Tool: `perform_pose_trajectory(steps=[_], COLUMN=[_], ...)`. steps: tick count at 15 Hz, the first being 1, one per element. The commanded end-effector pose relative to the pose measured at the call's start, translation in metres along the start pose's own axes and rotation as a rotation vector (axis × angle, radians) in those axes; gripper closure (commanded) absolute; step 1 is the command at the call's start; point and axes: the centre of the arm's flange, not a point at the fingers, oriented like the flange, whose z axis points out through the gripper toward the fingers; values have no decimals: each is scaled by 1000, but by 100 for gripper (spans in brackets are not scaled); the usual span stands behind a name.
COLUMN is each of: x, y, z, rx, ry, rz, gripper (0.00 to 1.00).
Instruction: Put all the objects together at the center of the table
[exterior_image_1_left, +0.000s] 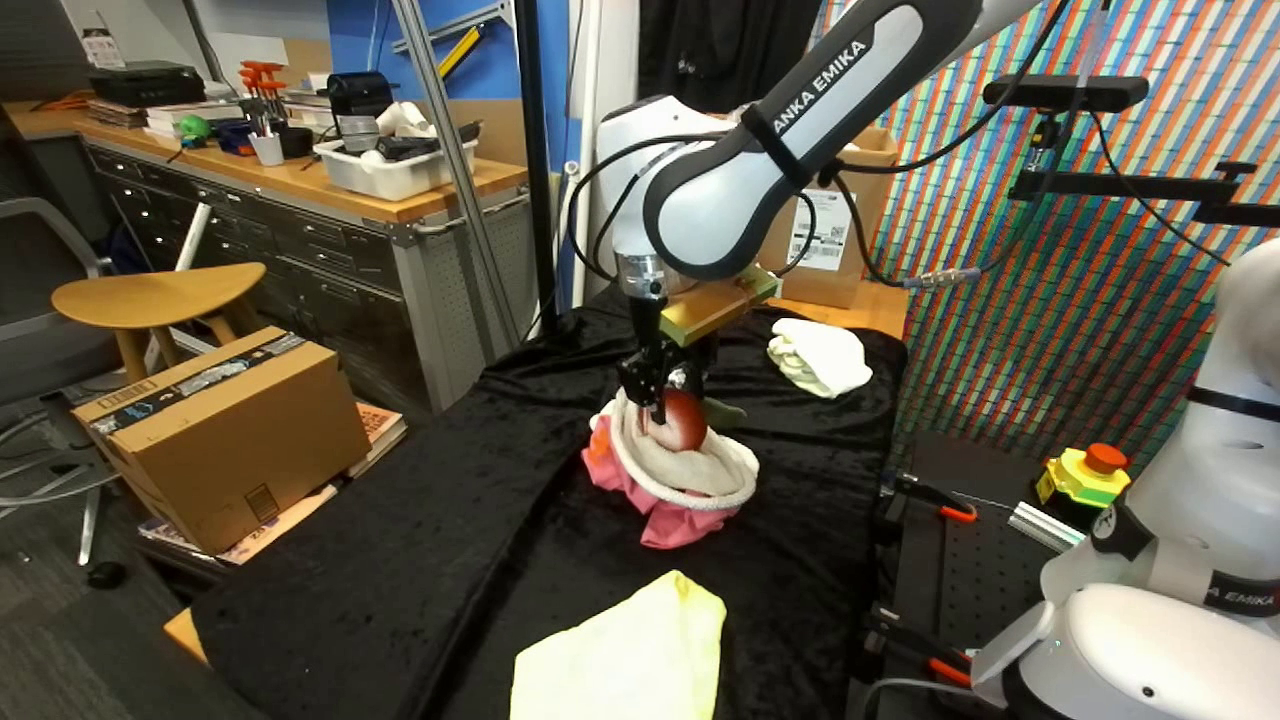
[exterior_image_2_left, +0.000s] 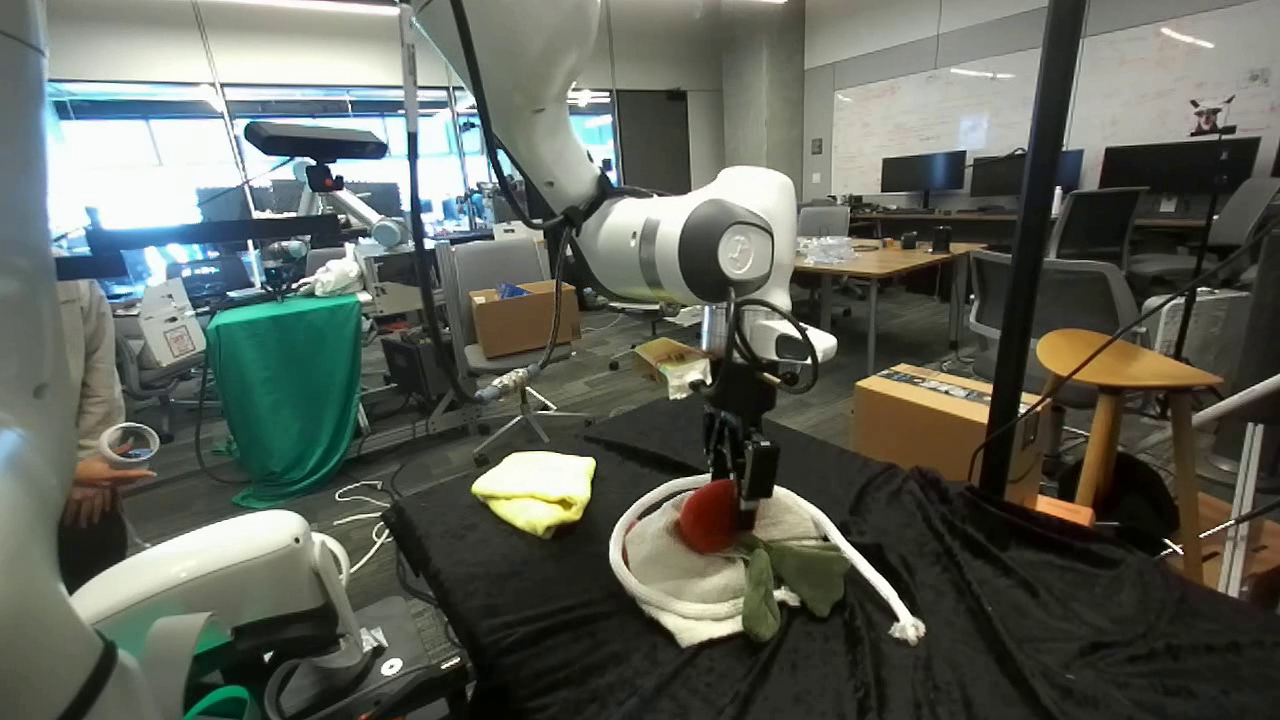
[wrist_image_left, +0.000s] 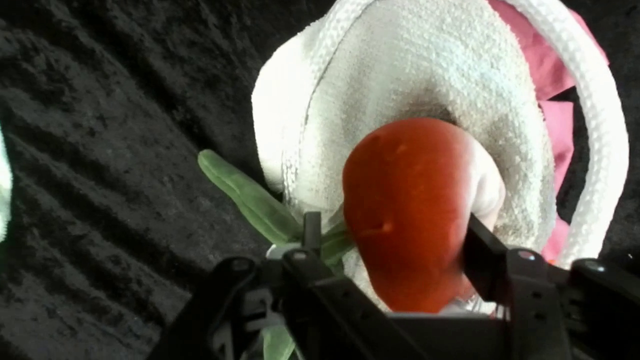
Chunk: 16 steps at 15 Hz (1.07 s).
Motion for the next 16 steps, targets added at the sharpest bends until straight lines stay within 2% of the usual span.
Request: perform_pose_trajectory(steps=[1, 9, 13, 16], x=[-1, 13, 38, 57], y=[22, 80, 119, 165], z=[-34, -85, -82, -67], rx=[-10, 12, 17, 17], ry=[18, 41, 34, 1], rz=[21, 110, 208, 312], gripper=[1, 1, 0, 0])
